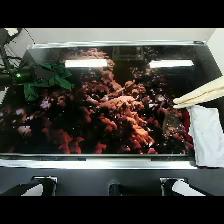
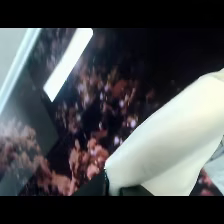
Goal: Fold the shirts.
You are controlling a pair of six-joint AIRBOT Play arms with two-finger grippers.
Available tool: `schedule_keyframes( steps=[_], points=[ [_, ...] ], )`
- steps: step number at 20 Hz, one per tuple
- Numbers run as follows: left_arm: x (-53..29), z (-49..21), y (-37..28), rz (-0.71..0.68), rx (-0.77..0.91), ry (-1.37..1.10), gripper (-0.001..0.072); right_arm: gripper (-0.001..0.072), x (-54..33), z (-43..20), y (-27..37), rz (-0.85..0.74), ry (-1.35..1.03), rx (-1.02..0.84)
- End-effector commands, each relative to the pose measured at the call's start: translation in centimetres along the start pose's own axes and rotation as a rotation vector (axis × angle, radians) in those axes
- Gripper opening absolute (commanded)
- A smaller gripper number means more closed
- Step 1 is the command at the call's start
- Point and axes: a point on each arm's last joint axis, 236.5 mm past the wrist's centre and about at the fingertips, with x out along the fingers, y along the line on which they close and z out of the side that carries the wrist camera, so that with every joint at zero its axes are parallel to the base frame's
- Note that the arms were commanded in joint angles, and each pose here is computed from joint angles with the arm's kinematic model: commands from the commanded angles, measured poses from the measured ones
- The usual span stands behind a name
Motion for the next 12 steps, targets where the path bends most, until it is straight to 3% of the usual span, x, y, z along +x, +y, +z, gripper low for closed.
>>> schedule_keyframes(
  steps=[1,3,6,12],
  points=[
    [0.0,0.0,0.0,0.000,0.000,-0.001,0.0027,0.0048,-1.4,2.3,0.4,0.018,-0.086,0.034],
    [-0.1,0.1,-0.1,-0.001,0.001,-0.003,0.0027,0.0048,-2.6,2.3,0.3,-0.022,-0.101,0.006],
    [-0.6,0.4,-0.8,-0.010,0.012,-0.018,0.0027,0.0048,-4.9,2.0,-3.9,-0.245,-0.119,0.034],
    [-1.1,0.6,-1.2,-0.010,0.040,-0.028,0.0027,0.0048,-9.2,-4.6,-11.5,-0.619,0.160,0.026]
  ],
)
